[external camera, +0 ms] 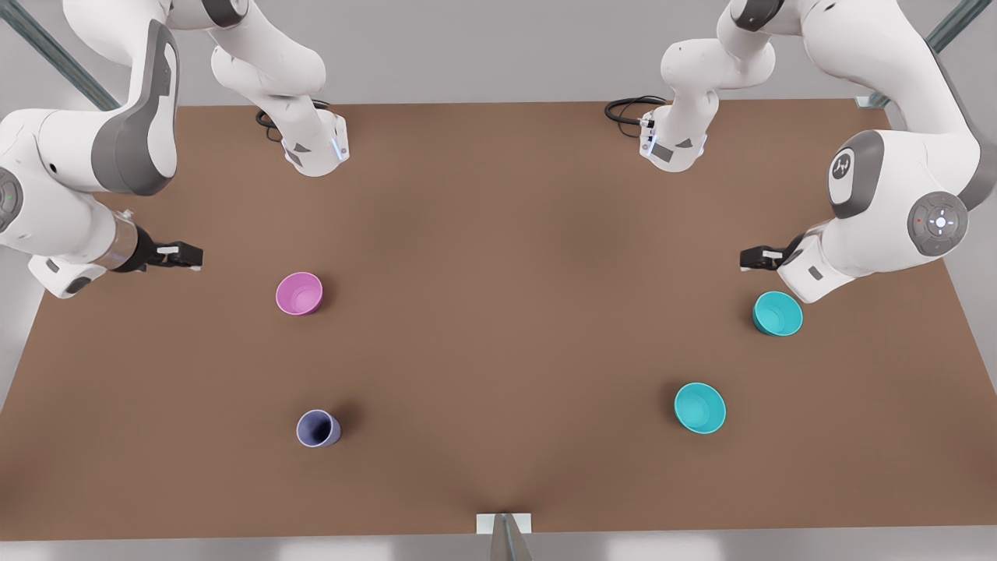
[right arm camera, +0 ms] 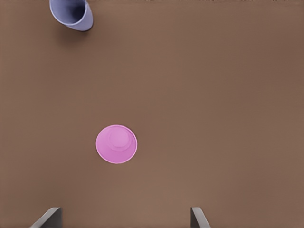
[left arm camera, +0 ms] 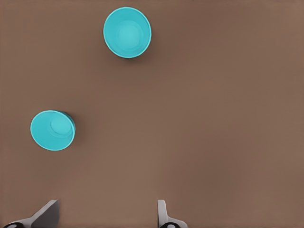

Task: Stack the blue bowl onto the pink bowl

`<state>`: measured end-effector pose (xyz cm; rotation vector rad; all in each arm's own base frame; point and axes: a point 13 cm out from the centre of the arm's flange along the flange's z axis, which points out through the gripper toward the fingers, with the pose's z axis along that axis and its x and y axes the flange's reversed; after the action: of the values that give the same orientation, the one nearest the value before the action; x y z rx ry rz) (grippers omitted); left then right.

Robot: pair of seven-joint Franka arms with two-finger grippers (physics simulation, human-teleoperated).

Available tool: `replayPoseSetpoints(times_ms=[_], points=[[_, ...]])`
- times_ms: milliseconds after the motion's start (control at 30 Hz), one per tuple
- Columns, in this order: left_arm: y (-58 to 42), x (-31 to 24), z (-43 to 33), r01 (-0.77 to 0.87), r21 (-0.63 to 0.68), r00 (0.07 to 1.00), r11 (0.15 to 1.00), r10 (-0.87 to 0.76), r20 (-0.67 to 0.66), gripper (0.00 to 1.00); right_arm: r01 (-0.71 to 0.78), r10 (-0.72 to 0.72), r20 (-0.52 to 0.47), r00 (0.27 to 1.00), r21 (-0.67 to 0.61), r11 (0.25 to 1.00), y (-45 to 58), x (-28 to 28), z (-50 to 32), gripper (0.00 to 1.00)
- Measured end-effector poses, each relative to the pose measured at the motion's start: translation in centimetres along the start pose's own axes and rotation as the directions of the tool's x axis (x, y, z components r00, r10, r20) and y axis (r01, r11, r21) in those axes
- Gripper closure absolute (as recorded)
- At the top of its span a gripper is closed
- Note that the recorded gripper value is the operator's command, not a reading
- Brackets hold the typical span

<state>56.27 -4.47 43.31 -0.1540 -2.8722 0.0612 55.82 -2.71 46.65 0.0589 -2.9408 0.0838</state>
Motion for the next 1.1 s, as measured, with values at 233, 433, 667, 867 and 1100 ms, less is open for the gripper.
replayPoseSetpoints(times_ms=[233,433,667,867,1100], points=[[0.1,0.4,0.3,-0.001,-0.003,1.0,1.0,0.001,-0.021,0.0,0.02,-0.02,-0.171,0.985,-0.006,1.0,-0.3,0.9,8.8,0.0],[0.1,0.8,0.4,-0.002,-0.004,0.999,1.0,0.001,-0.037,0.0,0.029,-0.034,-0.278,0.96,-0.023,0.999,1.0,5.1,23.8,0.0],[0.7,0.7,-1.8,0.005,-0.012,1.0,1.0,-0.005,0.003,0.0,-0.031,0.019,-0.163,0.986,-0.071,0.997,1.2,0.4,31.4,0.0],[0.7,0.3,-3.0,0.01,-0.01,1.0,1.0,-0.01,0.025,0.0,-0.113,0.096,-0.134,0.986,-0.128,0.985,0.5,-0.1,33.9,0.0],[1.0,-0.8,-2.9,0.023,-0.01,0.999,1.0,-0.023,0.038,0.0,-0.163,0.141,-0.14,0.98,-0.169,0.972,0.9,2.1,37.9,0.0]])
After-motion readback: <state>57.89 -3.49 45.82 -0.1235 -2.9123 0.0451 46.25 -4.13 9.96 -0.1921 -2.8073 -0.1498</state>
